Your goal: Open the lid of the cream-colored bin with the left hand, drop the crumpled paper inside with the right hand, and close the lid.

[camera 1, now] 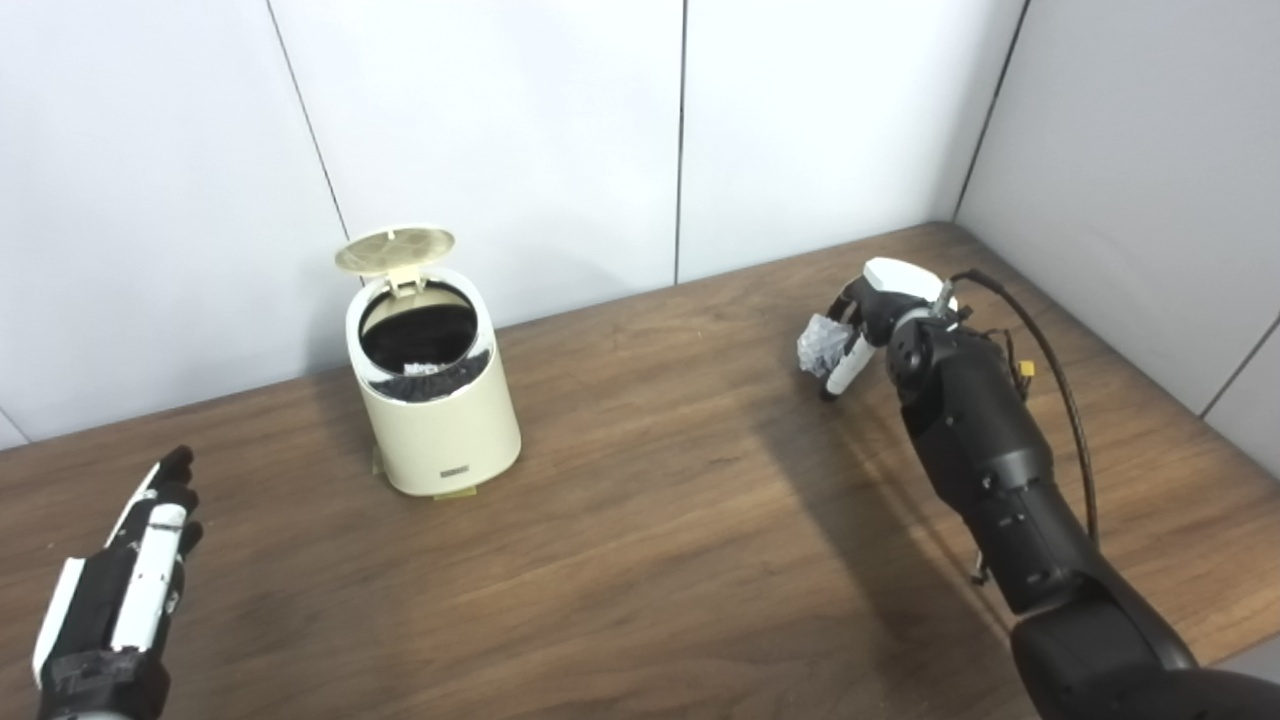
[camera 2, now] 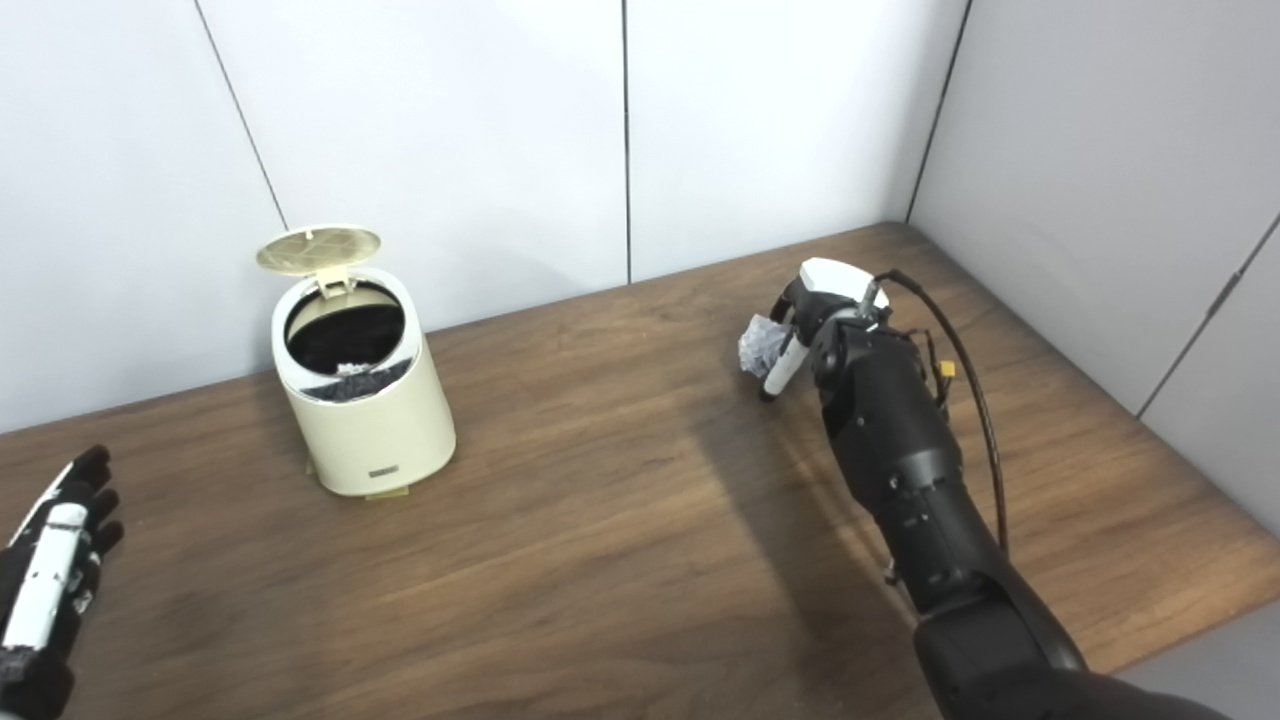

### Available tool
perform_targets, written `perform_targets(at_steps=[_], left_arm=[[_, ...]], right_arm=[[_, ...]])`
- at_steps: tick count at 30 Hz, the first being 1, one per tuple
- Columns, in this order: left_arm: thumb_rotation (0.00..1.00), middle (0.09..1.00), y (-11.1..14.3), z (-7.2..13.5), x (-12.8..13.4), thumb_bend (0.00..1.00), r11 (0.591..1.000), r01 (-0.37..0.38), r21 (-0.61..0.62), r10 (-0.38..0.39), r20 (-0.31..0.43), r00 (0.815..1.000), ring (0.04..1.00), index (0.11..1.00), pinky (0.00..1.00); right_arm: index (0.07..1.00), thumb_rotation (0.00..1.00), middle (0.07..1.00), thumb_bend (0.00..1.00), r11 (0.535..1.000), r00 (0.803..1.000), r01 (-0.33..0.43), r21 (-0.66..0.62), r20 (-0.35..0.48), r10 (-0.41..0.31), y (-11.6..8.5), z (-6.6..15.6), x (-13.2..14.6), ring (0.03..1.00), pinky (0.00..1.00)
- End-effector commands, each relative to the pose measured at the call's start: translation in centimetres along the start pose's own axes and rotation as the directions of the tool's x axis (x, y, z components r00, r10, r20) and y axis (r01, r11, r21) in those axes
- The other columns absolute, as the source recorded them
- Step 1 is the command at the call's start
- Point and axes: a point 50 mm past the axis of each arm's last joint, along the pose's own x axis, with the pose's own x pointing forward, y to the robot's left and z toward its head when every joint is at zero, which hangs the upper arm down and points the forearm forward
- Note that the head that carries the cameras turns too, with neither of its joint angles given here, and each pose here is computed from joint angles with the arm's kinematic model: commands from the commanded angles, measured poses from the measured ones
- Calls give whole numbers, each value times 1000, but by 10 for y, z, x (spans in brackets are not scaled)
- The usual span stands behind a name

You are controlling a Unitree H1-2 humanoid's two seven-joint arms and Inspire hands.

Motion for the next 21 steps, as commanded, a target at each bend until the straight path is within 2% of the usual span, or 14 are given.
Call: perform_targets(at_steps=[1,2,4,5,6,16,21], left_arm=[[780,1000,4,14,5,325,1000,-8,29,7,57,998,1000,1000,1000],[776,1000,3,15,5,319,1000,-12,28,10,53,999,1000,1000,1000],[761,998,3,15,4,312,999,-15,30,14,49,999,1000,1000,1000],[760,998,3,15,4,309,999,-16,32,15,48,999,1000,1000,1000],[759,997,3,16,4,308,999,-16,34,14,47,999,1000,1000,1000],[764,996,0,17,6,339,999,-12,44,9,48,999,1000,1000,1000],[775,997,-1,17,3,339,999,-15,49,13,47,999,1000,1000,1000]], right_arm=[[523,109,659,585,993,993,115,15,22,-115,-23,4,-1,701,839],[505,118,641,554,992,991,128,15,26,-129,-23,4,-1,675,835],[488,127,608,528,988,987,154,12,35,-154,-23,3,-2,655,949],[467,52,572,524,986,986,164,11,40,-164,-23,3,-2,639,980],[460,16,545,525,985,984,173,14,49,-173,-24,3,-2,624,994],[475,0,496,530,978,975,202,45,87,-205,-28,2,-4,592,1000],[466,0,506,530,978,973,205,40,99,-208,-28,2,-5,618,1000]])
